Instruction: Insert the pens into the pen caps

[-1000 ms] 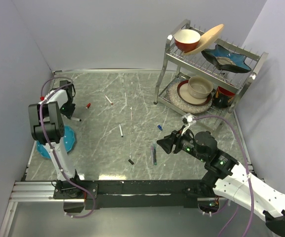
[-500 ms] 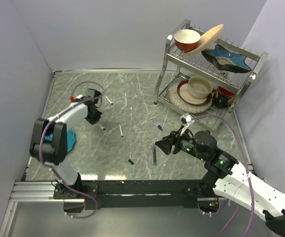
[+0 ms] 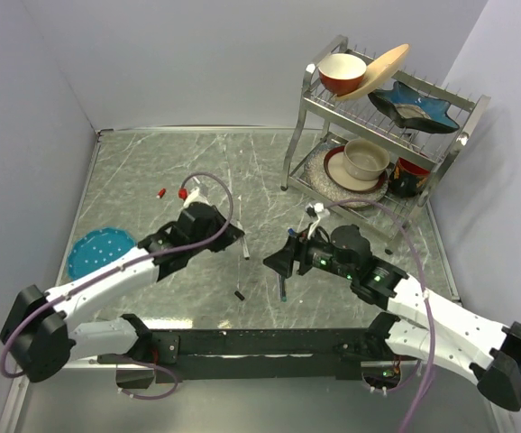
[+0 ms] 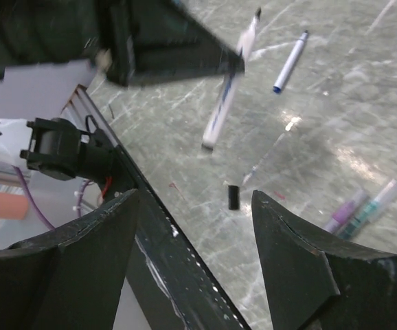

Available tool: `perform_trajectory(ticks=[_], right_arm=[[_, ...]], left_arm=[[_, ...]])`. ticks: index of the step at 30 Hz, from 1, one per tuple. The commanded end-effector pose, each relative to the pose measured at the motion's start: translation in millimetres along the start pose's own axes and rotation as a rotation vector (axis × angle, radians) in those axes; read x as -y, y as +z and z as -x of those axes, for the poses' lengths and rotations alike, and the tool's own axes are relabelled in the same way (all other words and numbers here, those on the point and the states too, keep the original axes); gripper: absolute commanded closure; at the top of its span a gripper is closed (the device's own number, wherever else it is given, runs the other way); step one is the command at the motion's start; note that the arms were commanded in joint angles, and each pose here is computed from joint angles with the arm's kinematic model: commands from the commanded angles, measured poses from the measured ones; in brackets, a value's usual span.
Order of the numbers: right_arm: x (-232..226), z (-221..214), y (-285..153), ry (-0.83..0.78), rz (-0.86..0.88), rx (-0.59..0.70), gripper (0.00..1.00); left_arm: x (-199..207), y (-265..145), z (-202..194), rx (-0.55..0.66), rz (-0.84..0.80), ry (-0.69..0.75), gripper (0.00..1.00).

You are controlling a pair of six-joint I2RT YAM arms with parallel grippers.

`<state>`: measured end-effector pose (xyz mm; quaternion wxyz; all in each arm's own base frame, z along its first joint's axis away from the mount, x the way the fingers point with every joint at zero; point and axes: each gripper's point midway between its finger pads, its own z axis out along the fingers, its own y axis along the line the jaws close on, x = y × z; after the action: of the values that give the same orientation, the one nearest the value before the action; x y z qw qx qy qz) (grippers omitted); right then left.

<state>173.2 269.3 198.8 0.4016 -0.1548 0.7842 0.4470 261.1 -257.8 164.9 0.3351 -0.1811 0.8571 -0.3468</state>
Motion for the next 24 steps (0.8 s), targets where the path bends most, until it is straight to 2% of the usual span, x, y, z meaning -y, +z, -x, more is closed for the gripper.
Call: perform_trajectory(ticks=[1, 10, 16, 18, 19, 20, 22, 23, 24], right_arm=[[-34, 40, 12, 0.007, 0.121, 0.088, 0.27], [-38, 36, 30, 0.059, 0.161, 0.062, 0.39], [-41, 36, 34, 0.069, 0.179, 0.051, 0.46], [-41, 35, 36, 0.074, 0.179, 0.047, 0.62], [-39, 34, 36, 0.087, 0.168, 0.047, 0.74], [-38, 34, 35, 0.09, 0.167, 0.051, 0.93], [-34, 36, 31, 0.098, 0.142, 0.078, 1.0], [-33, 36, 30, 0.098, 0.134, 0.081, 1.0], [-33, 39, 26, 0.089, 0.13, 0.097, 1.0]], left_arm=[[55, -27, -2, 0.026, -0.258, -0.024, 0.99], [80, -59, -11, 0.056, -0.446, -0.034, 0.99], [86, -63, -14, 0.054, -0.487, -0.027, 0.99], [89, -65, -13, 0.063, -0.508, -0.028, 0.99], [90, -67, -13, 0.068, -0.52, -0.025, 0.99], [91, -69, -13, 0.074, -0.534, -0.006, 0.99], [93, -72, -15, 0.071, -0.56, 0.044, 0.96], [93, -72, -15, 0.07, -0.555, 0.051, 0.76], [87, -70, -17, 0.059, -0.515, 0.056, 0.66]])
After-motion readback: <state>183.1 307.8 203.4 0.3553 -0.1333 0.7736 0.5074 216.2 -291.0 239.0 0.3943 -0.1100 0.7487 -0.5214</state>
